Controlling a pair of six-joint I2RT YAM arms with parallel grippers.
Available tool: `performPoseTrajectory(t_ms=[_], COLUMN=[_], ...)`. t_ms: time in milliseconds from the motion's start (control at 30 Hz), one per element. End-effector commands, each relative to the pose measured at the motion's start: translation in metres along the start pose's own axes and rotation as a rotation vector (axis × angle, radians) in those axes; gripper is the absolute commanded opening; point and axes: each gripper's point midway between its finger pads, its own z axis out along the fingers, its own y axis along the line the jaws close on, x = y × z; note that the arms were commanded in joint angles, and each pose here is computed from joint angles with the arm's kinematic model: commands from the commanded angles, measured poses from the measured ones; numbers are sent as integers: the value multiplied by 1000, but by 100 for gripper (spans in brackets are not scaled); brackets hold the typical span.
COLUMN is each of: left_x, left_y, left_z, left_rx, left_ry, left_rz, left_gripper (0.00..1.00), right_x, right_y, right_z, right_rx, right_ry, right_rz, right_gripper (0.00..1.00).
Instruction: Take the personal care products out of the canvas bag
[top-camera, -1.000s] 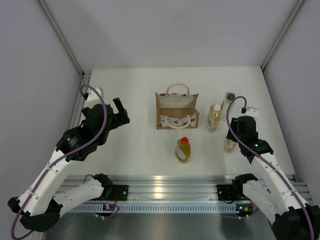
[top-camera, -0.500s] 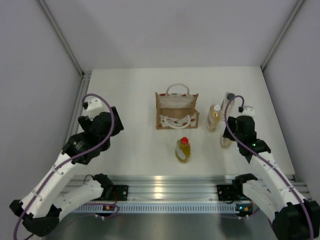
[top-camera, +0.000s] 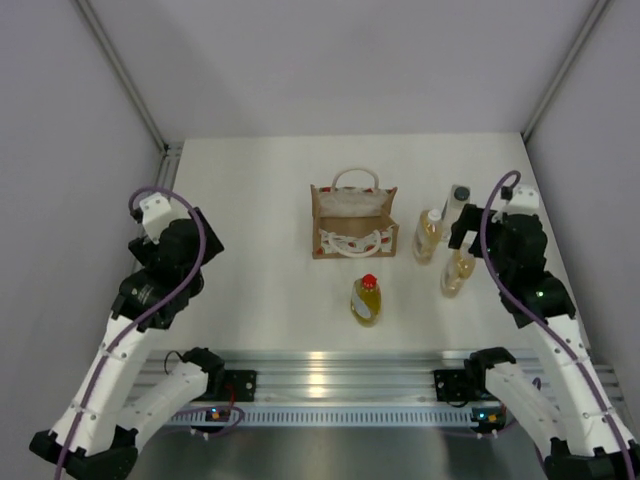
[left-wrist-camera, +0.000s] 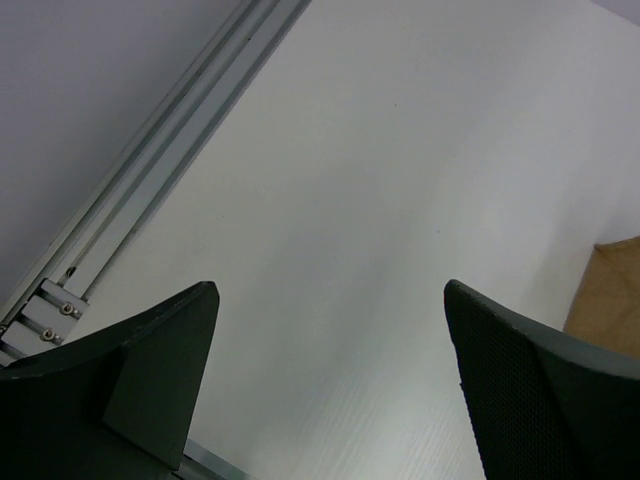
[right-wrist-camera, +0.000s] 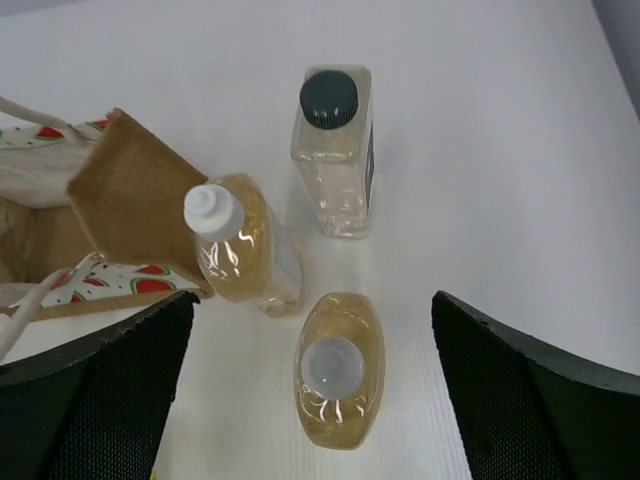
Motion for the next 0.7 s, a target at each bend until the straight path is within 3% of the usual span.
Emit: performPoseTrajectory(t_ms=[0,100,233,467,667], left_x=[-7,-14,-24,-46,-56], left_y=[-1,3,7,13,42], left_z=[6,2,-12,-61,-87], left_rx=[16,14,65,271,243], left_ry=[-3,-23,-56,-143,-155], left_rz=[-17,-6,-4,-21,24], left_gripper=[98,98,98,98,98], right_x=[-39,-66,-68,-73,-66], right_y=[1,-9,-27,-44,-40], right_z=[-41,-72,-102,-144,-173], right_rx=[-25,10,77,104,19], right_ry=[-62,-124,-106,-161,-213], right_rz=[-52,-88,-145,-151,-129], right_gripper=[99,99,99,99,100])
